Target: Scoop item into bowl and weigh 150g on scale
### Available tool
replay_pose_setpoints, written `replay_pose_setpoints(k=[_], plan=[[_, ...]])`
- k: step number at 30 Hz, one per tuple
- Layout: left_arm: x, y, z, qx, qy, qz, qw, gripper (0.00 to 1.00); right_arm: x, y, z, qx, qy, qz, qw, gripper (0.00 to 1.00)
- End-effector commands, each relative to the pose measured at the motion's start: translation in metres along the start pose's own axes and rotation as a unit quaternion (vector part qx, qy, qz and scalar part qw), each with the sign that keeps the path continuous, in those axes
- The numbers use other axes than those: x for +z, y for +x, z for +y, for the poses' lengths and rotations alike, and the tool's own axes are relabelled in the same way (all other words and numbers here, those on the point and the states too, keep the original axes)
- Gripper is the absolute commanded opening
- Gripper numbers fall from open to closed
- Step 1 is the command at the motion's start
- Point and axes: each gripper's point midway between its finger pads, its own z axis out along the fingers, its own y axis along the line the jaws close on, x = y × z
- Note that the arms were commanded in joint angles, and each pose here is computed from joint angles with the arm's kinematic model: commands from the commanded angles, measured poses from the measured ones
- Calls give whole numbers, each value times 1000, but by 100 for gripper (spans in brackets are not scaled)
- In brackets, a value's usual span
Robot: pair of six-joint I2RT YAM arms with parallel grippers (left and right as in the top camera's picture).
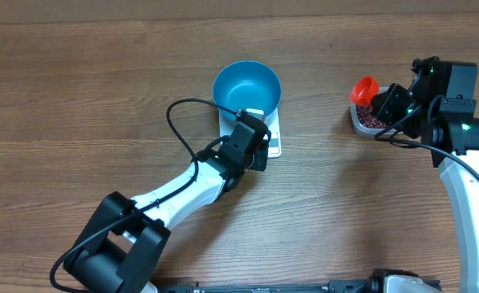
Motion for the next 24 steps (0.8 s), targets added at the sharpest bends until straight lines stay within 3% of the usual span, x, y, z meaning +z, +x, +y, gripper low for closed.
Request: replay_pose_setpoints(k=[1, 24], plan=[[7, -10, -8, 23, 4, -14, 1000, 4, -15, -13, 9, -9, -9, -27, 1000, 4], [28, -11, 2, 40, -28, -34, 998, 4, -15, -12, 8, -9, -8, -25, 1000, 4]])
